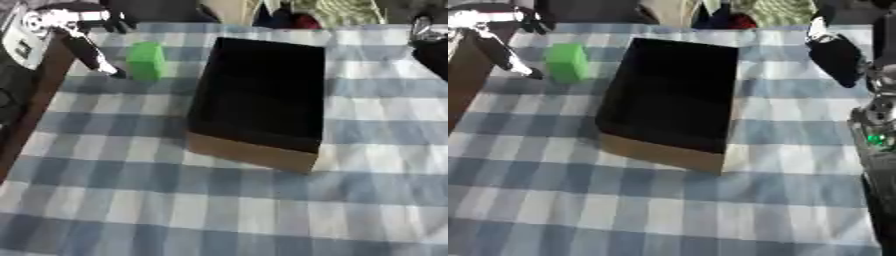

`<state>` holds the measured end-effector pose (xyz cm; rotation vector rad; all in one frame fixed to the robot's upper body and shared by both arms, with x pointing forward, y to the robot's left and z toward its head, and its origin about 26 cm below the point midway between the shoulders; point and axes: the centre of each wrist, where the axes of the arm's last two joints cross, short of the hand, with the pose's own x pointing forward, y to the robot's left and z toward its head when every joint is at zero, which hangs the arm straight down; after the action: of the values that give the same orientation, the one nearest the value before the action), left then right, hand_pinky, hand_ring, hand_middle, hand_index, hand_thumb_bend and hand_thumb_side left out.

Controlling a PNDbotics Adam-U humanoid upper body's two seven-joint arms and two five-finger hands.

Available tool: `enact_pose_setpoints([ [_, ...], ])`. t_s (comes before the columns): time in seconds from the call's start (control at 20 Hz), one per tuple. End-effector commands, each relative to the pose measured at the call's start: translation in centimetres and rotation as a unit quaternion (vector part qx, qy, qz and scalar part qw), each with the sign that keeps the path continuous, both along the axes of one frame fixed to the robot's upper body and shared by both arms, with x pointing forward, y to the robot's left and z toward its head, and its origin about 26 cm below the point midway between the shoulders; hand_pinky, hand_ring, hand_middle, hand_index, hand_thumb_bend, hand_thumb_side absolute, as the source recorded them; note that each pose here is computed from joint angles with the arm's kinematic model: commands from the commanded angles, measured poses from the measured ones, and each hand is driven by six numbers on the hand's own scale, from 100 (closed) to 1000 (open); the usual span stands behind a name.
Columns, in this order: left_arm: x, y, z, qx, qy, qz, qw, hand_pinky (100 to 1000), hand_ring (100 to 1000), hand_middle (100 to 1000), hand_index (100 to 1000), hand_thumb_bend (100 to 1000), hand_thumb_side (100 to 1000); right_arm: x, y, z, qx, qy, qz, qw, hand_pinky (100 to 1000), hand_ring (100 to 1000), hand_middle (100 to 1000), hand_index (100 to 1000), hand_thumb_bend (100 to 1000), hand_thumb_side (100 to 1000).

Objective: Pick up objects on the table and place them in the box.

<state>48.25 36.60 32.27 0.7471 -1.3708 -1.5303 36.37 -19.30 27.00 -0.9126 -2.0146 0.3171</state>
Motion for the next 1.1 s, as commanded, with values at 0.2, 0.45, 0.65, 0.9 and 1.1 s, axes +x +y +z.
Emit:
enact_pose_setpoints([
  [0.2, -0.56, 0.34, 2.78, 0.069, 0.018, -0.040, 0.997, 932, 920, 908, 1000, 640, 100, -0.32, -0.03, 0.92, 0.001, -0.015, 0.006, 1.000, 844, 899, 765, 904, 100, 348],
  [0.45, -0.43, 0.15, 2.65, 0.066, 0.025, -0.032, 0.997, 938, 922, 917, 1000, 633, 100, -0.36, -0.18, 0.94, 0.004, -0.015, 0.007, 1.000, 844, 899, 763, 903, 100, 352],
  [0.65, -0.39, 0.12, 2.61, 0.062, 0.022, -0.024, 0.998, 940, 921, 915, 1000, 627, 100, -0.40, -0.18, 1.10, 0.005, -0.017, 0.008, 1.000, 844, 899, 763, 903, 100, 352],
  [0.9, -0.26, -0.06, 2.43, 0.065, 0.026, -0.021, 0.997, 947, 915, 908, 980, 620, 100, -0.38, -0.29, 1.16, 0.008, -0.017, 0.006, 1.000, 844, 900, 764, 903, 100, 356],
  [1.1, -0.22, -0.11, 2.34, 0.064, 0.023, -0.018, 0.997, 940, 903, 895, 961, 584, 100, -0.34, -0.31, 1.25, 0.010, -0.017, 0.006, 1.000, 845, 901, 763, 903, 100, 356],
])
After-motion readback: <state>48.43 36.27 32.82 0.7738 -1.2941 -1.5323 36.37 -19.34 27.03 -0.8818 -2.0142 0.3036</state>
